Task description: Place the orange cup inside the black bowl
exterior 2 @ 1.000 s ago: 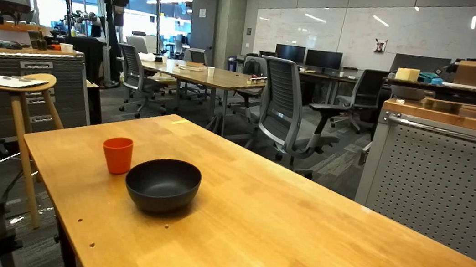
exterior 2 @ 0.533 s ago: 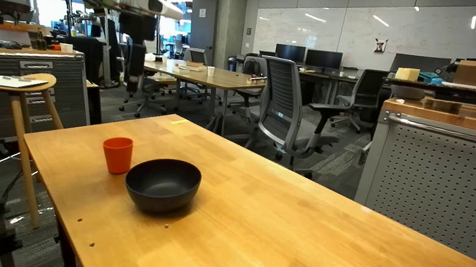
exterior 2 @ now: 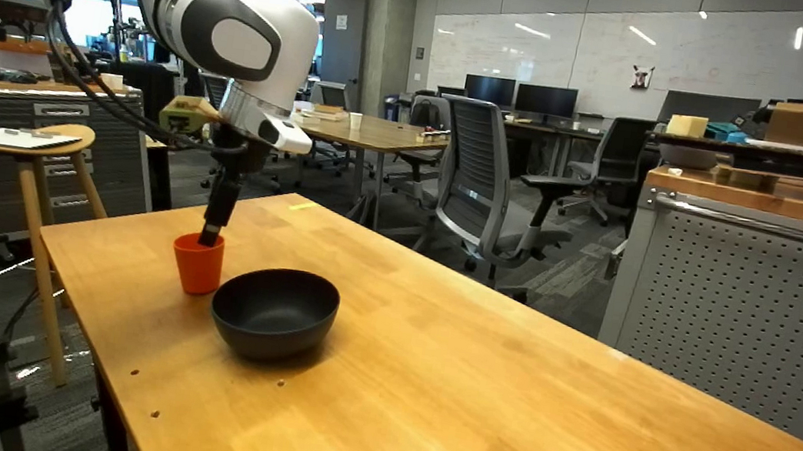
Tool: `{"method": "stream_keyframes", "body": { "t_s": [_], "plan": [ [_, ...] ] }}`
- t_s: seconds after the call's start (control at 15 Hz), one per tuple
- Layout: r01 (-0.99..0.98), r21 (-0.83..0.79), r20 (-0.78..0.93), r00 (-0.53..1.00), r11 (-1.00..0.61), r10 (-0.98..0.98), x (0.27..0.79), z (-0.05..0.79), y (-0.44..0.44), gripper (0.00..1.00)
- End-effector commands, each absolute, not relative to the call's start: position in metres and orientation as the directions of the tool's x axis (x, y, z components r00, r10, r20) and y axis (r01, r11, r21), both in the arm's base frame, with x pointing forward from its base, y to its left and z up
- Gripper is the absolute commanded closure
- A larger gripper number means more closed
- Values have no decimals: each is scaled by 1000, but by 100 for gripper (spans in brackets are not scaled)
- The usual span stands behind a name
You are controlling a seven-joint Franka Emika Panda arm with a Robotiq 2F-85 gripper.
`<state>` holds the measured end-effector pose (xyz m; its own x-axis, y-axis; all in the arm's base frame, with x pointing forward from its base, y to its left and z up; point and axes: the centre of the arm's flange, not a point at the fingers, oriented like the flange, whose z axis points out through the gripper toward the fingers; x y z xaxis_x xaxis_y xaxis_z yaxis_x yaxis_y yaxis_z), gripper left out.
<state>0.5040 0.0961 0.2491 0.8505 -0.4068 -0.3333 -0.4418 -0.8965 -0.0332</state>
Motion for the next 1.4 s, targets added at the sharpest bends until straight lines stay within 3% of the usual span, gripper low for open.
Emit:
{"method": "stream_keyframes", "body": {
  "t_s": [0.0,0.6,0.67,0.8,1.33],
  "plan": [
    [-480,-63,-381,822,-875,-423,502,248,110,0],
    [-530,-33,-311,811,-847,-495,502,204,101,1],
    [-539,-35,-312,806,-842,-503,502,199,98,26],
    [-548,-39,-315,800,-835,-511,502,193,95,30],
    [-583,-99,-342,781,-806,-523,500,202,93,93]
  ]
}}
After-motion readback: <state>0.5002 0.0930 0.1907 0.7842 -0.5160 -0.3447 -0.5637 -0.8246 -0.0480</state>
